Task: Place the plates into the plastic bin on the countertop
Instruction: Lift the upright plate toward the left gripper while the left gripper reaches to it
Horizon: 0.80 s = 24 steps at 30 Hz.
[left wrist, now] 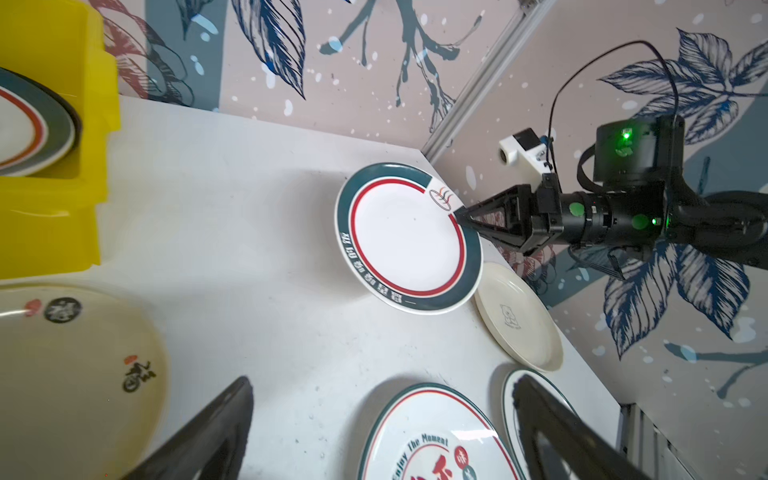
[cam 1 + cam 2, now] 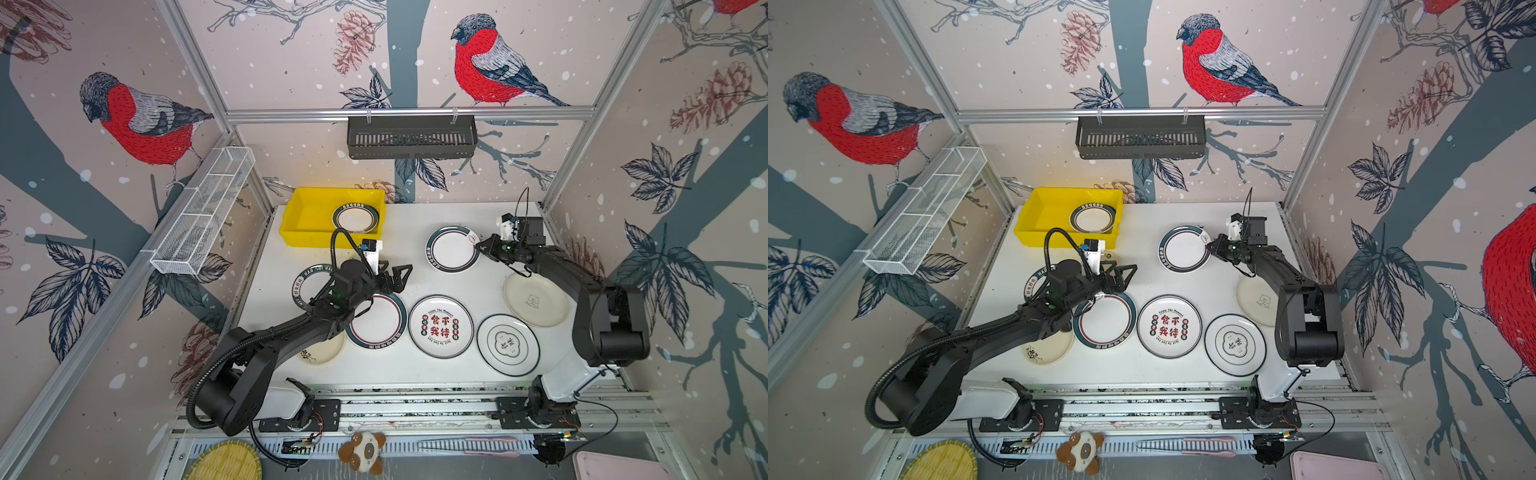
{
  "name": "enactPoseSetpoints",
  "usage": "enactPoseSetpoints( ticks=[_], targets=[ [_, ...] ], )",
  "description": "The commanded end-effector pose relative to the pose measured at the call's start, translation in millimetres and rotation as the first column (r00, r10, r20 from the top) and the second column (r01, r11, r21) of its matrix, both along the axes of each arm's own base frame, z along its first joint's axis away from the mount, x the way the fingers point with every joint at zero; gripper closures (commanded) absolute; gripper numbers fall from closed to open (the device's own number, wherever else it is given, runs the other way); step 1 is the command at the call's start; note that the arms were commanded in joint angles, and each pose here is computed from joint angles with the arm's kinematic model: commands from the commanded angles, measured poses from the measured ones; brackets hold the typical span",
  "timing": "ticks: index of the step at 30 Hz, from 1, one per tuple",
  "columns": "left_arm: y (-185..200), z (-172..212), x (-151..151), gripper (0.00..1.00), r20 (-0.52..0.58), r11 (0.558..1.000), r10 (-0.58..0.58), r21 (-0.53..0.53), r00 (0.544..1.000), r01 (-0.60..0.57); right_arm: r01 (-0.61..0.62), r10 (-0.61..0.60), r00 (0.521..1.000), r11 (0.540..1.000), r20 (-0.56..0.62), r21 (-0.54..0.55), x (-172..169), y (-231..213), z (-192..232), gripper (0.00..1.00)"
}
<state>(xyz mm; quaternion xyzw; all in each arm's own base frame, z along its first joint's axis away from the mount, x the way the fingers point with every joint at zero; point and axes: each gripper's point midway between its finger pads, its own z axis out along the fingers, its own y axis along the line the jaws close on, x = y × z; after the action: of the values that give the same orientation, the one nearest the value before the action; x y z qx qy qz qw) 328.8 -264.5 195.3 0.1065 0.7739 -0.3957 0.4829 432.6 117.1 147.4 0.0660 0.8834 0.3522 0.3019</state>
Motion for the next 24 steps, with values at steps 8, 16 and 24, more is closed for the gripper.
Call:
enactPoseSetpoints(
  ticks=[8,16,24],
  targets=[
    [-14,5,-1,0.05,0.039,0.998,-0.053,-0.031,0.998,0.055,-0.089,0.083,0.989,0.995,0.122,0.042,-29,57,48,0.99],
    [-15,-3,-5,0.10,0.004,0.997,-0.070,-0.041,0.998,0.070,-0.137,0.130,0.984,0.989,0.125,0.048,-45,81,54,0.99],
    [-18,-3,-8,0.22,-0.011,0.993,-0.095,-0.072,0.995,0.094,-0.186,0.173,0.972,0.980,0.161,0.070,-58,100,73,0.99]
  ],
)
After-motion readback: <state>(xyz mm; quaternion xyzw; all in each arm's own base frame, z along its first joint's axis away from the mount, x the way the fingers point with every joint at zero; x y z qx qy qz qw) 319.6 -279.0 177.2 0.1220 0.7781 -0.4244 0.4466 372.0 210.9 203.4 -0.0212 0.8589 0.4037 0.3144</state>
